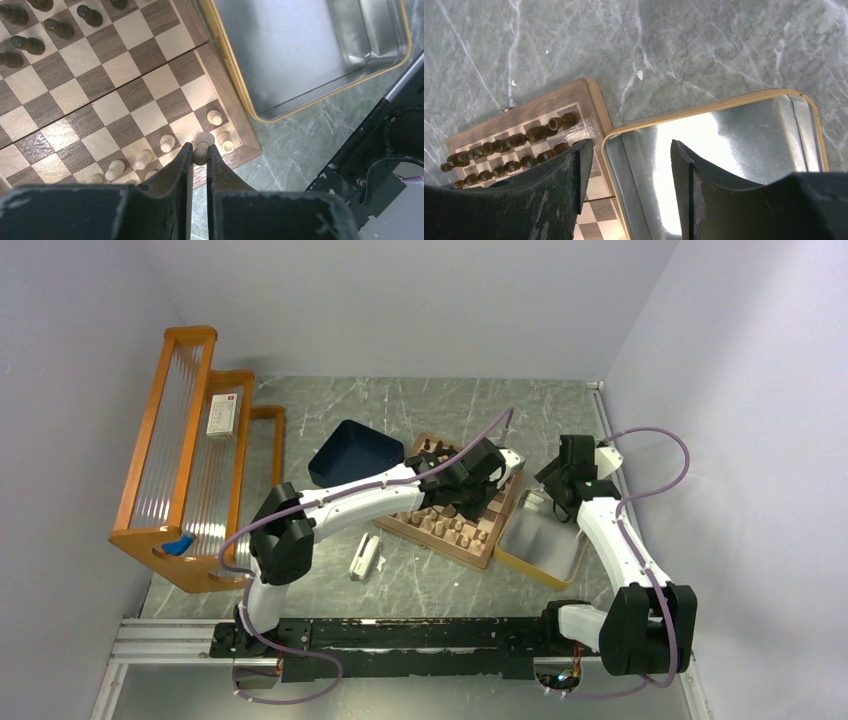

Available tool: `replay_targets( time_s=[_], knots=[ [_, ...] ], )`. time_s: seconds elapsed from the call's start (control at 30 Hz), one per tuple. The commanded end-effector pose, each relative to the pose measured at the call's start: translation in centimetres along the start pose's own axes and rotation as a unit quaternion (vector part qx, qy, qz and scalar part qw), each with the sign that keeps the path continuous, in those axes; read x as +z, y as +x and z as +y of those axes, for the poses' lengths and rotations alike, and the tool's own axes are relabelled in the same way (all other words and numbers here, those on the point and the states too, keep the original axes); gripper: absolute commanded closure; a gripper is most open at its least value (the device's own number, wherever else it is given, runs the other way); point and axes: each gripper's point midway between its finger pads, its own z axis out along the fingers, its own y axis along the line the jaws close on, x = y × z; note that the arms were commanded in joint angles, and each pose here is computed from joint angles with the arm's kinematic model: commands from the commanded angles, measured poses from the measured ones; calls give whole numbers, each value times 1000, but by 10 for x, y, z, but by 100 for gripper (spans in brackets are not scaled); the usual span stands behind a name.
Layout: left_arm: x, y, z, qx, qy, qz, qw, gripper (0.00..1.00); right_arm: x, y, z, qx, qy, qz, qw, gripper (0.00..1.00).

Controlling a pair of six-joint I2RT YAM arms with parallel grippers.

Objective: Set up the chess pieces on the board
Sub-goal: Place the chess piece on the chessboard.

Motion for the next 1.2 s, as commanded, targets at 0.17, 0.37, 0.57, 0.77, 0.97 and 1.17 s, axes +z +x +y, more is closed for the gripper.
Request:
replay_targets(
  time_s=[0.17, 0.37, 0.57, 0.77, 0.97, 1.17],
  knots=[
    [19, 3, 6, -4, -27, 6, 1000, 95, -3, -11, -19, 18, 25, -33, 999, 38],
    [33, 9, 10, -4, -34, 13, 999, 95, -7, -22, -25, 29, 32, -49, 998, 38],
    [44, 16, 11, -6, -36, 19, 999, 95, -13, -30, -28, 35, 33, -65, 997, 38],
    [51, 23, 13, -7, -41, 27, 999, 95, -14, -27, -25, 35, 20, -63, 997, 38],
    [59, 36, 16, -10, -46, 43, 998, 95, -14, -27, -27, 33, 21, -63, 997, 38],
    [62, 42, 20, -7, -57, 52, 997, 95, -14, -26, -25, 34, 15, -62, 997, 38]
  ],
)
